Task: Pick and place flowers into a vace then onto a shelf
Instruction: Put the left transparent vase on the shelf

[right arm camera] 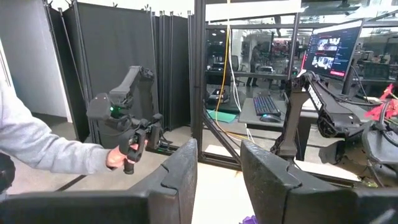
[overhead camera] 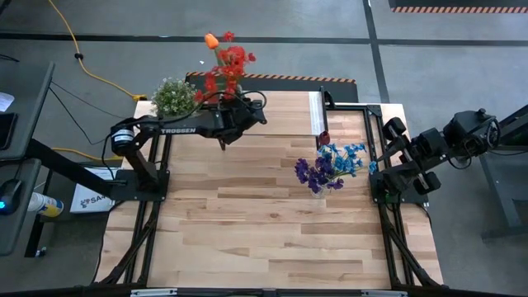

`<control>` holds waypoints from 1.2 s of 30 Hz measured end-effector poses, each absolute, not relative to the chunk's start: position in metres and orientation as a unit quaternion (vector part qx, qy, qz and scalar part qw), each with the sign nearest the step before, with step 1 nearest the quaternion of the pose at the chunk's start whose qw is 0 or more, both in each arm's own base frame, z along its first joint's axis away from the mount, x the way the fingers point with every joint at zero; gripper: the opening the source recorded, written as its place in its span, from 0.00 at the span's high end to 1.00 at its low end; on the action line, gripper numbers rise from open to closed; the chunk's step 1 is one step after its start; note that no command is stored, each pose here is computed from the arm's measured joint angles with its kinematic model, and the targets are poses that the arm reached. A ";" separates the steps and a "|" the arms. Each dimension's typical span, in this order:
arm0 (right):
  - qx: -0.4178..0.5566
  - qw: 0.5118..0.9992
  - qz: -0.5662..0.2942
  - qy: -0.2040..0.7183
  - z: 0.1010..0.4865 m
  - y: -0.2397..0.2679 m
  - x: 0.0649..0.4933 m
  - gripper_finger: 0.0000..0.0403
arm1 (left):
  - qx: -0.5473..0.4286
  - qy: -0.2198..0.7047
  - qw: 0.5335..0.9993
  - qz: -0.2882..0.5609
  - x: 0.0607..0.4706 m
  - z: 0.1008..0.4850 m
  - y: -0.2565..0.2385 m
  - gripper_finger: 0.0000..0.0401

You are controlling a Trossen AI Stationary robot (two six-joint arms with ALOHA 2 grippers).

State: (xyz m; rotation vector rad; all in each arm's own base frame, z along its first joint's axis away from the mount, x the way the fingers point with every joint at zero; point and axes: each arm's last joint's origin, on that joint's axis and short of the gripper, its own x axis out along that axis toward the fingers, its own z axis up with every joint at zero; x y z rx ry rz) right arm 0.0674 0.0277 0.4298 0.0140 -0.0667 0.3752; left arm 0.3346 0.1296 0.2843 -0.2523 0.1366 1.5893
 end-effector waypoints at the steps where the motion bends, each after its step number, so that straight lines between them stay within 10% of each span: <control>1: 0.007 0.982 0.186 -0.033 0.430 0.028 0.067 0.72 | -0.112 0.054 0.688 0.715 0.334 0.284 0.130 0.48; 36: 0.006 0.985 0.171 -0.028 0.429 0.027 0.068 0.72 | -0.114 0.059 0.702 0.700 0.333 0.268 0.124 0.37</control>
